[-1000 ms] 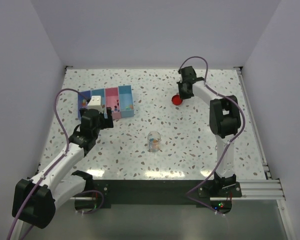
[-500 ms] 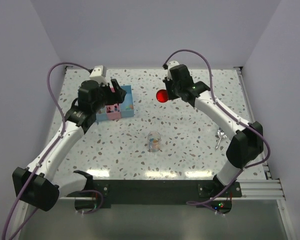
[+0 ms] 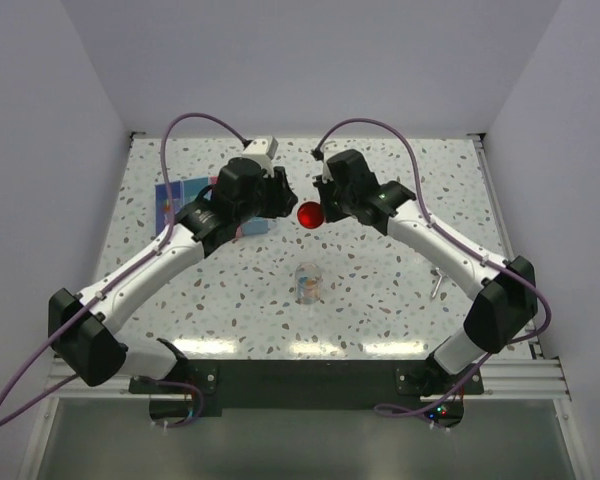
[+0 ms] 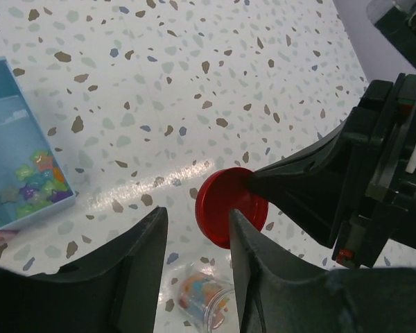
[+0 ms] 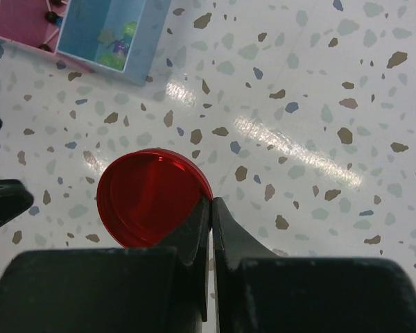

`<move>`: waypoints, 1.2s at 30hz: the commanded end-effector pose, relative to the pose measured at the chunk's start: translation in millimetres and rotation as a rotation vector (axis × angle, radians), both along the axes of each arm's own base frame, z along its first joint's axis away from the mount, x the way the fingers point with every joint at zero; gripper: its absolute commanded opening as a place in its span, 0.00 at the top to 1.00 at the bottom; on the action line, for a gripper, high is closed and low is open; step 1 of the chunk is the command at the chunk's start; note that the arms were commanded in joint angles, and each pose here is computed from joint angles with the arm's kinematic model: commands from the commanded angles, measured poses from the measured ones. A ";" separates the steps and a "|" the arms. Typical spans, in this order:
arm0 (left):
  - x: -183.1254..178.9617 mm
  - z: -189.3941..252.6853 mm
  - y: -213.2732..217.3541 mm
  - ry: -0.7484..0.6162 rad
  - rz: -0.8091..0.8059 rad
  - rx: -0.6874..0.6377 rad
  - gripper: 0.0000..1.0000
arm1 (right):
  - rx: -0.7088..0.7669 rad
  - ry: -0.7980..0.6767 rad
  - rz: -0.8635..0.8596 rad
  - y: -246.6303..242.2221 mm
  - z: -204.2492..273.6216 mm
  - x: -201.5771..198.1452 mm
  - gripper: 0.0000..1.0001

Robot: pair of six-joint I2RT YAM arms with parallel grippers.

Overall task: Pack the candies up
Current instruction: Pick up the bottle lid at the center of the board.

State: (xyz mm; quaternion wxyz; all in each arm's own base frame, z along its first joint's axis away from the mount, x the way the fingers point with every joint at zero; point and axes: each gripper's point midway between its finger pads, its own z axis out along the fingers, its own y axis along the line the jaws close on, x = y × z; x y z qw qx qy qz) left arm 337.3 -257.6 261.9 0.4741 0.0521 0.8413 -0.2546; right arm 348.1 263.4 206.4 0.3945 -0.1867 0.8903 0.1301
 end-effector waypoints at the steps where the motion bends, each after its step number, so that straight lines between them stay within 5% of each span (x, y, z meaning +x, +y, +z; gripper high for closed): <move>1: 6.3 10.0 -4.3 -0.037 0.047 0.057 0.55 | 0.079 -0.047 0.000 5.3 26.4 -6.6 1.00; 14: 5.7 -15.3 -28.4 -0.039 0.035 0.233 0.73 | 0.069 -0.053 -0.003 1.0 25.1 -10.3 1.00; 36: -1.4 -41.0 -28.6 -0.014 0.052 0.363 0.83 | 0.075 -0.052 -0.015 -1.8 22.5 -13.3 1.00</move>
